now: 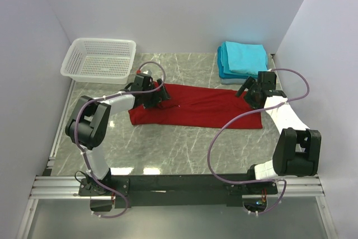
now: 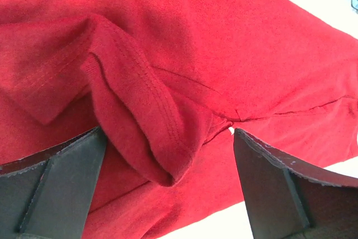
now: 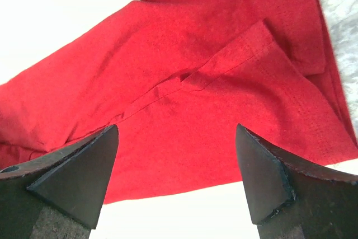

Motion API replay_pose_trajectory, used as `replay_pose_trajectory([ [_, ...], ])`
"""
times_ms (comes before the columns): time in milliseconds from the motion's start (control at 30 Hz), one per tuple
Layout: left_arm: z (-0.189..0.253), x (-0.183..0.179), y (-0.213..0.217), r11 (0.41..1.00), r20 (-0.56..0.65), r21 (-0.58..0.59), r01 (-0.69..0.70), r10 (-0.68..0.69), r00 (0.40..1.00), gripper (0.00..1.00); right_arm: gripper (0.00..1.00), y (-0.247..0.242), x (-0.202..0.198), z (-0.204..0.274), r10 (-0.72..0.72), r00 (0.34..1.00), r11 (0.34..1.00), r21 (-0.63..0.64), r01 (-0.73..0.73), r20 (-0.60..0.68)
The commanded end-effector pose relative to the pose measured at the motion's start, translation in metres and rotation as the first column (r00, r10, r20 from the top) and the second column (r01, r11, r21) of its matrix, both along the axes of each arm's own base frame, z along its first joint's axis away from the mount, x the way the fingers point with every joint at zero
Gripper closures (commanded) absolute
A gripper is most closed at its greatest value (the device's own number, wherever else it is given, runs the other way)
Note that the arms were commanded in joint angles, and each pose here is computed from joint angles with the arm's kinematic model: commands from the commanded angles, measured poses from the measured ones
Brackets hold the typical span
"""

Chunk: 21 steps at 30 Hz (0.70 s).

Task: Fold and stack the t-shirts
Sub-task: Fold the tshirt

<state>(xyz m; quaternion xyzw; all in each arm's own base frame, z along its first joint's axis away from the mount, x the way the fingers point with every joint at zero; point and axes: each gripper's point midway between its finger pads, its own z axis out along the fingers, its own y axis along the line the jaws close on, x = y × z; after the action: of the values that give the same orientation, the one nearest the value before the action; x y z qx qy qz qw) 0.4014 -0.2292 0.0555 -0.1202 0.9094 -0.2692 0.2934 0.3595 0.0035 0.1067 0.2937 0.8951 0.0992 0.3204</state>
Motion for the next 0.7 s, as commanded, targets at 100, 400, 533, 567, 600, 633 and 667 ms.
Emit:
replay_pose_trajectory([
  [100,0.031,0.02,-0.026,0.993,0.081,-0.107,0.054,-0.045,0.996,0.01,0.09,-0.006,0.006,0.02,-0.01,0.998,0.999,-0.044,0.012,0.061],
  [400,0.04,0.055,-0.033,0.996,0.101,-0.084,0.02,-0.012,0.995,0.0,0.08,-0.009,0.006,0.015,-0.02,0.999,0.998,-0.055,0.022,0.039],
  [533,0.053,0.083,-0.039,0.997,0.159,-0.077,0.016,-0.003,0.987,0.01,0.08,-0.01,0.006,0.017,-0.017,0.999,0.998,-0.059,0.019,0.035],
  [567,0.042,0.084,-0.038,0.998,0.132,-0.053,0.018,-0.011,0.991,0.01,0.08,-0.01,0.006,0.017,-0.016,0.999,0.998,-0.06,0.018,0.037],
  [600,0.041,0.087,-0.039,0.999,0.137,-0.048,0.022,-0.015,0.99,0.0,0.08,-0.01,0.006,0.018,-0.016,0.999,0.998,-0.061,0.018,0.04],
  [633,0.052,0.096,-0.044,0.998,0.164,-0.054,0.035,-0.026,0.986,0.0,0.08,-0.015,0.006,0.017,-0.034,0.999,0.996,-0.082,0.037,0.036],
  [667,0.042,0.099,-0.044,0.998,0.154,-0.035,0.043,-0.037,0.987,0.01,0.08,-0.016,0.006,0.019,-0.037,0.998,0.995,-0.086,0.041,0.04],
])
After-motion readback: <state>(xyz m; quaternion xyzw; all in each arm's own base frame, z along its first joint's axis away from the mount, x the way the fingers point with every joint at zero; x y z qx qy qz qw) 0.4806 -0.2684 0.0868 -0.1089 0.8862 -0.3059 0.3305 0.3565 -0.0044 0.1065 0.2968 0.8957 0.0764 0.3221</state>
